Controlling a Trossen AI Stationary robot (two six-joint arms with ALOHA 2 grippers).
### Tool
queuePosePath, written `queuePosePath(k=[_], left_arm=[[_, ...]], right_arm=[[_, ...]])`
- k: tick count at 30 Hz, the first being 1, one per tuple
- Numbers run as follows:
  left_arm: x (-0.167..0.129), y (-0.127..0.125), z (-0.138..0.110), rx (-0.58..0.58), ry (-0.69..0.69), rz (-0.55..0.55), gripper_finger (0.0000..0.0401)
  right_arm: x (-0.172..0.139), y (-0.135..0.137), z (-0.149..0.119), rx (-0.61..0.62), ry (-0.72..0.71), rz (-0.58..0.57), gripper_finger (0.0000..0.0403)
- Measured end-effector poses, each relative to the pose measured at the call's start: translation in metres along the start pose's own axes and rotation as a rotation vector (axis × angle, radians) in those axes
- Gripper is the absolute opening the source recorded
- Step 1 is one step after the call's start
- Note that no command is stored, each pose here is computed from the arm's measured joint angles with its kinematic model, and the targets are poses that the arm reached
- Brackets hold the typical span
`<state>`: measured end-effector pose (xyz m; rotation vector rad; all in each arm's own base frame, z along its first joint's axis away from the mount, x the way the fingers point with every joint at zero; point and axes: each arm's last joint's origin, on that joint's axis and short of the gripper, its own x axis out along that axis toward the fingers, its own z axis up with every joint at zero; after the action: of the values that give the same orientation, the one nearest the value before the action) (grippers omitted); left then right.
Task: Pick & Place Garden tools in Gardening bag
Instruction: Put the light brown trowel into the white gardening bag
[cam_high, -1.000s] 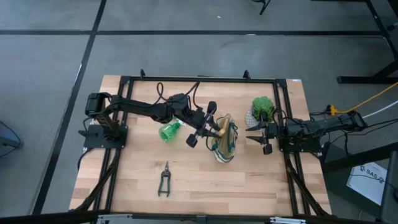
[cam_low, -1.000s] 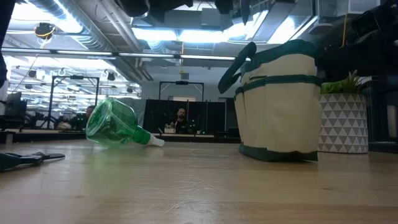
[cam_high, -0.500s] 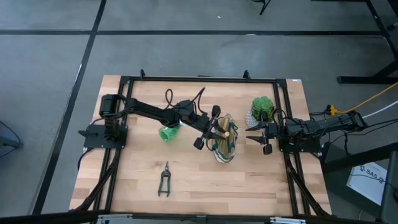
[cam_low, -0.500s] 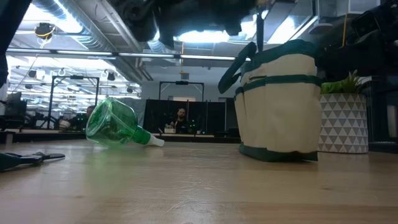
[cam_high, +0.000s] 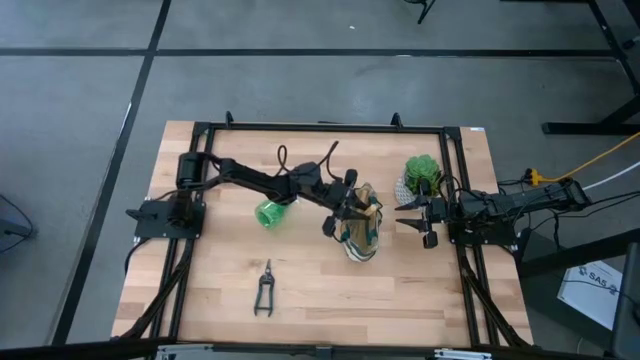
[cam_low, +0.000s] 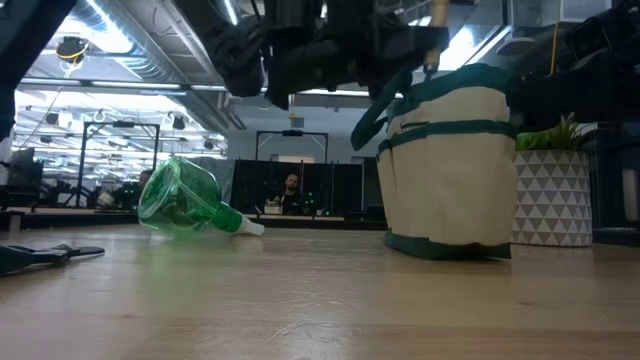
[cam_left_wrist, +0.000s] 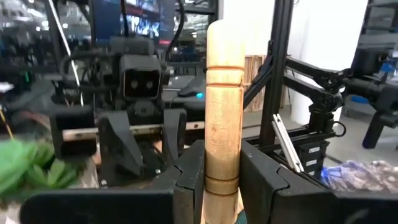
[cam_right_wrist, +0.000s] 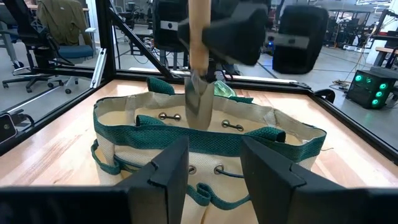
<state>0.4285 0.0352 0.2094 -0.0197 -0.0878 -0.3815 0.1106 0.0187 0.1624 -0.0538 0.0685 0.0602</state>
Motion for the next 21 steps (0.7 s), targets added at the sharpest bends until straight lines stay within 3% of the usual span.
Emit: queuePosePath(k=[6,21], left_arm=[[0.0022,-0.0002,-0.0085,-0.100,0.019,0.054,0.0066],[0.0033,-0.0023,-0.0098,-0.142,0.030,0.054,0.0092]], right_arm=[[0.0000,0.0000,-0.0001,0.000,0.000,0.000,0.0147],[0.0000,0.0000,0.0000,0.000,0.000,0.000,0.0146]])
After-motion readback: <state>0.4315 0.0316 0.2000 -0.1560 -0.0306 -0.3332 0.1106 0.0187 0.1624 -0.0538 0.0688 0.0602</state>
